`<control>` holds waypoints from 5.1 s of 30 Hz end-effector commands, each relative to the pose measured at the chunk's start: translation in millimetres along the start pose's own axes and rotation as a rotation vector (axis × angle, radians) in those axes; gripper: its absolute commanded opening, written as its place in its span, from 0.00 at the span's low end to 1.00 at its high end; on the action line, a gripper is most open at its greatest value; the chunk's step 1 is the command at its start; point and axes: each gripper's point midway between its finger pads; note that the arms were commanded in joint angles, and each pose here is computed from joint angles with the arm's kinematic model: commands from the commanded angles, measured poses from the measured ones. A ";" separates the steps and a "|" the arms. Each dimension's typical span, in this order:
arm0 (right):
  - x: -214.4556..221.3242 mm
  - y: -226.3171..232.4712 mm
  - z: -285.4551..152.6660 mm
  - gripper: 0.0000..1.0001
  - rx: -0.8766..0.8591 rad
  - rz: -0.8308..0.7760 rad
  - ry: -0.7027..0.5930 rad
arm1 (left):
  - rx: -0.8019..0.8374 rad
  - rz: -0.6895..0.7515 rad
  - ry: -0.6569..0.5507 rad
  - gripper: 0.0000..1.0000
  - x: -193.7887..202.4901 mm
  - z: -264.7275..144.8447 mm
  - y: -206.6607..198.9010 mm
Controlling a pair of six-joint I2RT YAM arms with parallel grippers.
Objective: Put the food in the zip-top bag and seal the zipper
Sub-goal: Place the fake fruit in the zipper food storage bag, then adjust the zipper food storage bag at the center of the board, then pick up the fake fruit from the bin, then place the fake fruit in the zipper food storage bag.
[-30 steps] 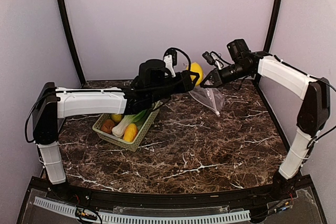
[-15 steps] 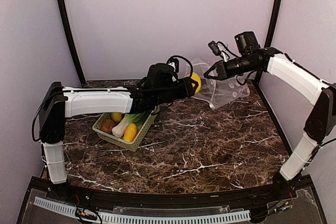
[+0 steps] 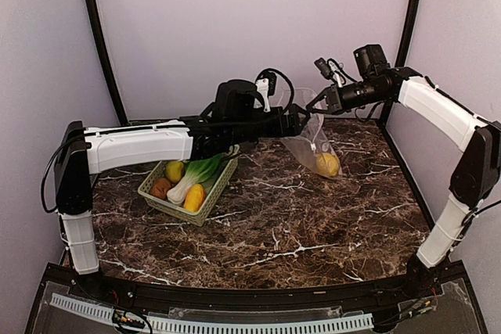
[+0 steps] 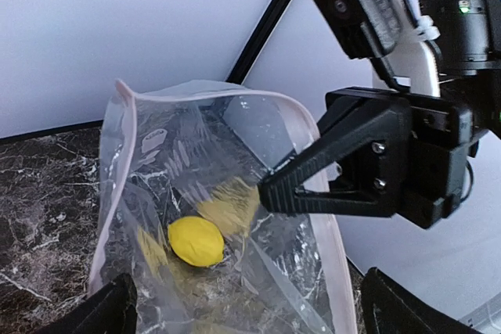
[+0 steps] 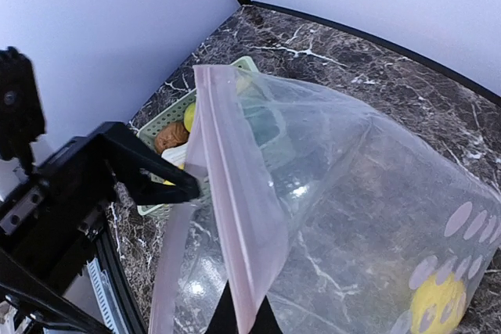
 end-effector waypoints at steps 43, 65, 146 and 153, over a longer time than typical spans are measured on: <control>17.9 -89.0 -81.1 0.00 0.377 -0.202 0.118 | -0.744 0.029 0.561 0.68 96.9 -209.7 243.9; -26.8 -148.6 -178.6 0.00 0.821 -0.213 0.069 | -0.787 -0.073 0.688 0.60 139.7 -185.4 268.4; -7.3 36.6 39.4 0.00 -0.102 -0.148 0.127 | 0.152 0.208 -0.434 0.26 -36.1 -48.5 -20.6; -17.4 31.1 29.4 0.00 -0.062 -0.150 0.104 | 0.005 0.177 -0.503 0.29 -38.9 -54.5 4.7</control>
Point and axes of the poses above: each gripper's point midway between its finger pads, its own z axis out along the fingers, its own y axis along the line the jaws close on, x = y × z, and after that the axes turned 11 degrees about -z, right-handed
